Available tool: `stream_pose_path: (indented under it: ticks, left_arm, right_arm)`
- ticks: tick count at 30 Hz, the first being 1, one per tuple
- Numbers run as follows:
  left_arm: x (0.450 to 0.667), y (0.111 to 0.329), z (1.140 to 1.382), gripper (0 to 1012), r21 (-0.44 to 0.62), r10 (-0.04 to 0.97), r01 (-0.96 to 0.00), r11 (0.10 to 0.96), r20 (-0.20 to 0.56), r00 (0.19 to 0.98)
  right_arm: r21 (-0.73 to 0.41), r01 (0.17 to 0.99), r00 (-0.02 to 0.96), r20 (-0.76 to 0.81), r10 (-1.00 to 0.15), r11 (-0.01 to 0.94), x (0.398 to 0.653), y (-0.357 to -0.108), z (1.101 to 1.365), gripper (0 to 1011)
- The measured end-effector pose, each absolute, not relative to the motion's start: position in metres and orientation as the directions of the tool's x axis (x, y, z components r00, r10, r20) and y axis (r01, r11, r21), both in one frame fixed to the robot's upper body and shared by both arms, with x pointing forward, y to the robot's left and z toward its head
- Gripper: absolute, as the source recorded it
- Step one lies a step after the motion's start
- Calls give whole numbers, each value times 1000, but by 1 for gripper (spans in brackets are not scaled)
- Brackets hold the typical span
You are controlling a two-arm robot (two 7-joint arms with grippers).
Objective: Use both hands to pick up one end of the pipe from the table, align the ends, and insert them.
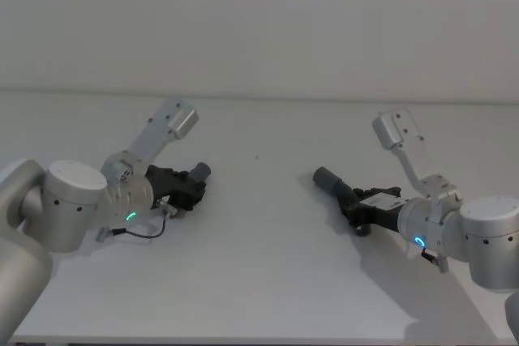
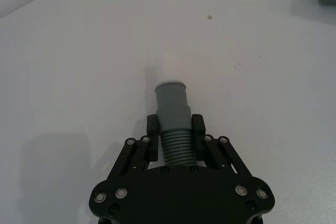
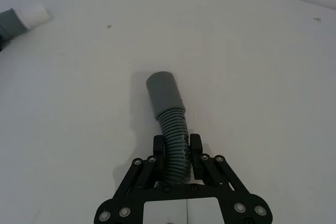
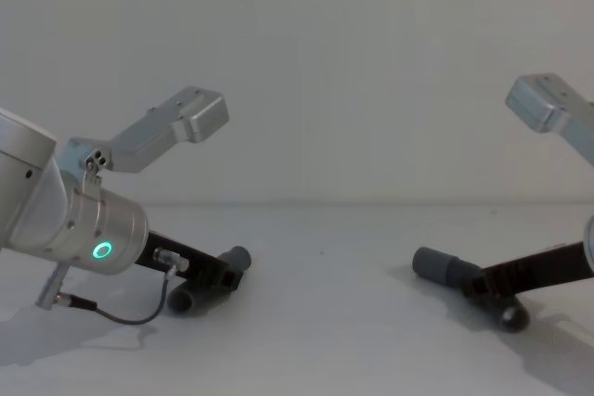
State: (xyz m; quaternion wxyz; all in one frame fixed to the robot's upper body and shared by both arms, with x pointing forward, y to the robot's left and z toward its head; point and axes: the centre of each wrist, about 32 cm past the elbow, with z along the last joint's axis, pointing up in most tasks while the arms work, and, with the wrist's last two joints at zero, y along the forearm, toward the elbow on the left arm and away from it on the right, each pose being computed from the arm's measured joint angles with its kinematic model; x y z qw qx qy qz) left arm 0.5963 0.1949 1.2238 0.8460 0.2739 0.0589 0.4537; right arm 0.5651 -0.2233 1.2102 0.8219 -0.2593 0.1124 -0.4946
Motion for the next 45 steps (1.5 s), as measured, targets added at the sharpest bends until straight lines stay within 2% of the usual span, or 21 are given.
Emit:
stream_pose_path:
  ticks: [25,34,45]
  left_arm:
    - [596,194,1224,366,513,799,-739,438,156,581]
    - [593,187,1233,366,462,785,-767,445,211,582]
    - [587,171,1255,366,352,757,-804,480,297,582]
  right_arm:
    - [-529,758,487,73,-870,380,563,-225,1209,287]
    - [-460,789,501,97,-860,407,557,-236,1214,287]
    - [-375,806,543,159,-824,458,553,-256,1227,289]
